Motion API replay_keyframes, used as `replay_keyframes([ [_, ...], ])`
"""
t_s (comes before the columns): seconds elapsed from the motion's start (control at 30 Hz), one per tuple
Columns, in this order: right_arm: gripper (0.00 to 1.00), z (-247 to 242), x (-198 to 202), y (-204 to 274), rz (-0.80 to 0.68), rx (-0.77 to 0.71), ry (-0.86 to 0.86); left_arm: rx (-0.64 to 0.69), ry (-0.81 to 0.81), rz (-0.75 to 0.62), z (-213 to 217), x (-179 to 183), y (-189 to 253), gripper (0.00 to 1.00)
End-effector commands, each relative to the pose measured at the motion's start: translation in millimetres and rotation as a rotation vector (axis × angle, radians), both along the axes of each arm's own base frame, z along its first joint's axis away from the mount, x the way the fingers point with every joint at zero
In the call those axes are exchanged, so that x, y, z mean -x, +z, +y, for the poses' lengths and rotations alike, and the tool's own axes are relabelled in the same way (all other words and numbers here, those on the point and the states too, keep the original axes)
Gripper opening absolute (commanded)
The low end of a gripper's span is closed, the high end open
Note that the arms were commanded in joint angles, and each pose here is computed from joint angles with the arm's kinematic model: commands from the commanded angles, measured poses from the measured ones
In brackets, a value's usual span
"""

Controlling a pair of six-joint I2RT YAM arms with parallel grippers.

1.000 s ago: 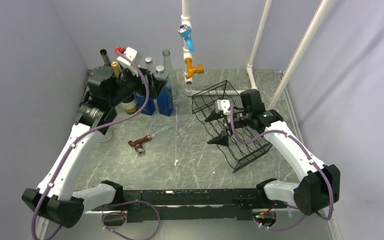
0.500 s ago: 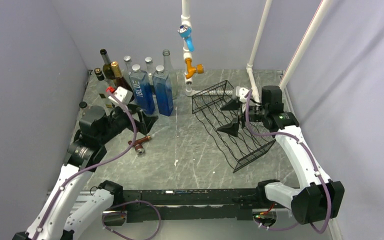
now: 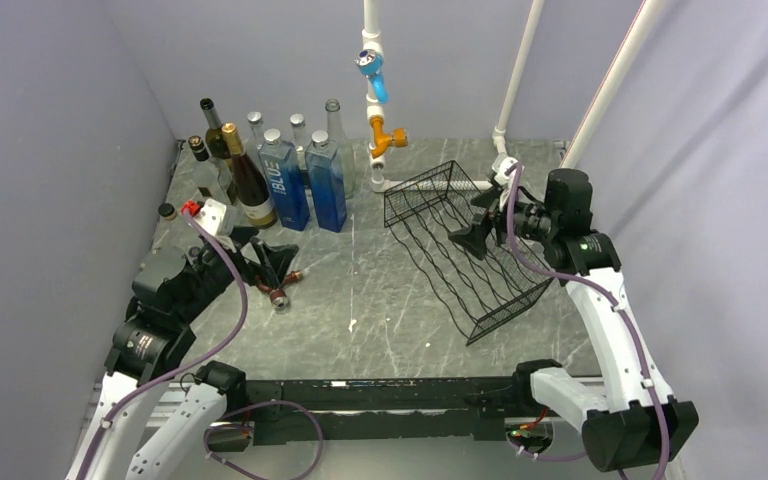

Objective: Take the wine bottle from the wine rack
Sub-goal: Reset both arms

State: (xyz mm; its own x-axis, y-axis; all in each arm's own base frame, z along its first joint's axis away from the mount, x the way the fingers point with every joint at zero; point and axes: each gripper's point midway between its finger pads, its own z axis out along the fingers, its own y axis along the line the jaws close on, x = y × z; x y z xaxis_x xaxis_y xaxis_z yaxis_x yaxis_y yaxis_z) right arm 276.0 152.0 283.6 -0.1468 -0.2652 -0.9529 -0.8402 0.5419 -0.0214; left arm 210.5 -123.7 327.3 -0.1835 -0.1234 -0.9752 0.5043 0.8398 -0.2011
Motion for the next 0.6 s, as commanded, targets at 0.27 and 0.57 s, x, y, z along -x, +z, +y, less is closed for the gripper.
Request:
replay_keyframes([
  [0.27, 1.00, -15.6, 1.6, 45.5, 0.055, -0.168, -0.216, 0.025, 0.127, 0.028, 22.9, 5.7, 7.9, 1.00],
  [0.57, 1.00, -23.6, -0.1, 51.3, 0.091, -0.212, -0.291, 0.027, 0.136, 0.022, 27.7, 14.0, 6.5, 0.99],
])
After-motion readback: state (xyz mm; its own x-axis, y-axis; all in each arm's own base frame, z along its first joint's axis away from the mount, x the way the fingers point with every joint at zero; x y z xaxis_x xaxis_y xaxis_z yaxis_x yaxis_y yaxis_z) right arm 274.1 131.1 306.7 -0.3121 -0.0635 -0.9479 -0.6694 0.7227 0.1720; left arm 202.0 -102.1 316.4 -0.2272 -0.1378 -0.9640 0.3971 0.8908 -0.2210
